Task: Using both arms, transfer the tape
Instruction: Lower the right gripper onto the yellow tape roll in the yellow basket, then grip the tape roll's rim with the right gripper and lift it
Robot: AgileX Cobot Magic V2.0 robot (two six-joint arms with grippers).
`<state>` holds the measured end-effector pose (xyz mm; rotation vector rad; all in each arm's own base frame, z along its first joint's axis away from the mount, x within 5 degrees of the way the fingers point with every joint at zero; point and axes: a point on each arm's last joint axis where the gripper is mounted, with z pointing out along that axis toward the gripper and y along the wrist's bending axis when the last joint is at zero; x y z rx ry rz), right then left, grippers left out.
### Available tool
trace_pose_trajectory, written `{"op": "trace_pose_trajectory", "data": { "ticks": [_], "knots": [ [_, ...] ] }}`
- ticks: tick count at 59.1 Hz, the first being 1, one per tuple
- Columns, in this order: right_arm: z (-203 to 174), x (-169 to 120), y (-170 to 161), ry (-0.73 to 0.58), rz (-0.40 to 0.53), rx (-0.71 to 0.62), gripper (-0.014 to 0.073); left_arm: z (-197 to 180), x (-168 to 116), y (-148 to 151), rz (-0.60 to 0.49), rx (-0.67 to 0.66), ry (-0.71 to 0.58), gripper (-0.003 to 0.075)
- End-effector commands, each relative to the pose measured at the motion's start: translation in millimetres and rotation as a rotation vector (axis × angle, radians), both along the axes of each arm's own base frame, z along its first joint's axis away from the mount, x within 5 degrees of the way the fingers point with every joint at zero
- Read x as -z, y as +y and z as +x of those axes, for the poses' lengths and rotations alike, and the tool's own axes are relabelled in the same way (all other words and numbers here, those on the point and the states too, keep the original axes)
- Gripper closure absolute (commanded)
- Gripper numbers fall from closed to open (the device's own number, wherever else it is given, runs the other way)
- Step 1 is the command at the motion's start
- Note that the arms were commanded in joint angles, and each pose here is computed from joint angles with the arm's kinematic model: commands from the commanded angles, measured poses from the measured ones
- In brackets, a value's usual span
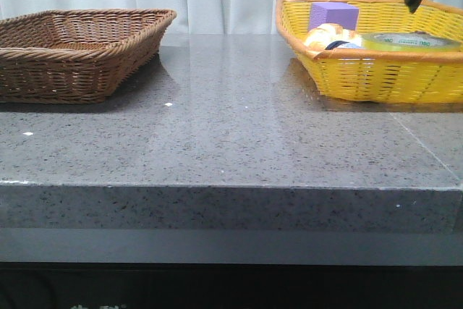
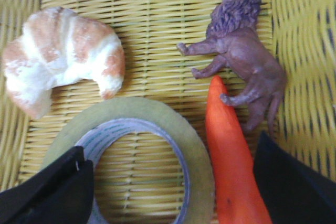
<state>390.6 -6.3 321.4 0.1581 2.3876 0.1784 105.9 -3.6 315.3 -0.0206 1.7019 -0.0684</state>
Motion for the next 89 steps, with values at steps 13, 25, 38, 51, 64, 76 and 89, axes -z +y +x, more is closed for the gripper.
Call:
{"op": "trace_pose_trajectory", "data": {
  "ticks": [13,25,38,51,64,76,89],
  "knots": [
    [12.5,-6.8,-3.4,-0.063,-0.001,0.014,-0.0038,1.6,-18.0,0.2,-0.008,-0.003,-0.104,0.0155],
    [14.0,-2.7,-3.4,-0.047,0.0,0.013,0.0092,1.6,-18.0,0.2,-0.008,-0.003,-0.104,0.0155],
    [15.1,0.2,-3.5,-0.039,-0.008,0.004,0.029,1.6,-18.0,0.2,-0.008,-0.003,-0.104,0.0155],
    [18.3,11.3,-3.3,0.009,-0.005,0.0,0.0396,1.6,-18.0,0.2,-0.008,-0.003,-0.104,0.0155],
    [15.5,2.9,-3.3,-0.02,-0.007,0.001,0.054,1.6,-18.0,0.2,-0.008,-0.003,-0.104,0.0155],
    [9.3,-12.3,-3.2,-0.071,-0.014,0.0,0.0561,1.6,-18.0,0.2,-0.008,-0.003,-0.104,0.0155],
    [-7.1,-42.8,-2.8,-0.156,-0.032,-0.005,0.0561,1.6,-18.0,0.2,-0.008,-0.003,-0.104,0.0155]
  ]
}}
